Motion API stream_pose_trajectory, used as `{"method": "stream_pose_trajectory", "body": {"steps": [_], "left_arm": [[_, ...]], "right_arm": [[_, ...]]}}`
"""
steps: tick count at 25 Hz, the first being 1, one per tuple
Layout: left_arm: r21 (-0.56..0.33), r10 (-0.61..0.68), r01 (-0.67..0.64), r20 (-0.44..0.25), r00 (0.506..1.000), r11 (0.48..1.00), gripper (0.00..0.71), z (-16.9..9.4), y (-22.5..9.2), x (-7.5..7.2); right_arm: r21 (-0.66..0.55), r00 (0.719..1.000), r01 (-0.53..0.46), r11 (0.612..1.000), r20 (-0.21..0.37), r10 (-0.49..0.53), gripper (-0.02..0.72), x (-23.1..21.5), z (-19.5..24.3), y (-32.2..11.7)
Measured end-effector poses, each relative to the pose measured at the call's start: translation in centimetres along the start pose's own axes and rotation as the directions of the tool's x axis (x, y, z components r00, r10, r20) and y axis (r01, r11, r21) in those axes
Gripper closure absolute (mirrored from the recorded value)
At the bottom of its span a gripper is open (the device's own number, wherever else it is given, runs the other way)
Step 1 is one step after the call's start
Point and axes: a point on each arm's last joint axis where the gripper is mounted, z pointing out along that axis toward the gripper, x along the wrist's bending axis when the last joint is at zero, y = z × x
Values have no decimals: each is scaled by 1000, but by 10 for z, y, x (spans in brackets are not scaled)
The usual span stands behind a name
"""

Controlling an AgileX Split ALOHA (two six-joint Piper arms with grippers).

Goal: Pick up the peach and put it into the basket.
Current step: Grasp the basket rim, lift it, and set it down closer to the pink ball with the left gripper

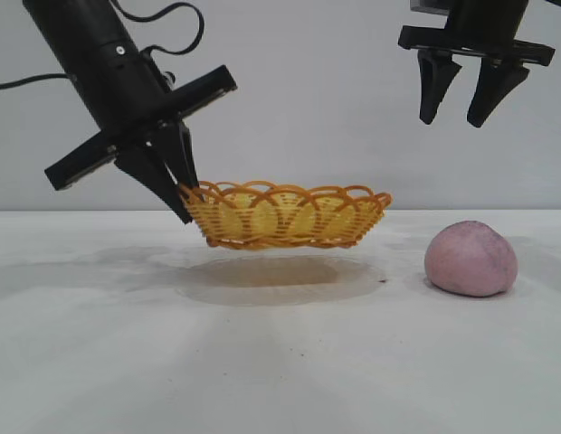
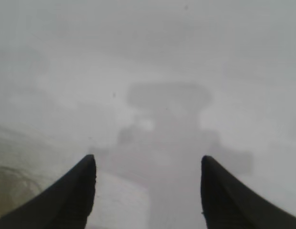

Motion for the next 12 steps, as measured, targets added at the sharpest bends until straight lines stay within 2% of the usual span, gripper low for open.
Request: {"method": "stream_pose_trajectory", "body": {"steps": [7, 8, 9, 12], "left_arm": [[27, -24, 24, -1, 1000, 999, 710, 12, 1, 6], [30, -26, 26, -2, 1000, 999, 658, 14, 1, 7], [35, -28, 28, -4, 1000, 999, 658, 15, 1, 8], [36, -29, 29, -4, 1000, 999, 518, 16, 1, 8]], "right_arm": [[0, 1000, 0, 1000, 0, 0, 292, 0, 0, 0], [0, 1000, 0, 1000, 0, 0, 292, 0, 0, 0], [0, 1000, 0, 1000, 0, 0, 292, 0, 0, 0], [0, 1000, 0, 1000, 0, 0, 292, 0, 0, 0]]}}
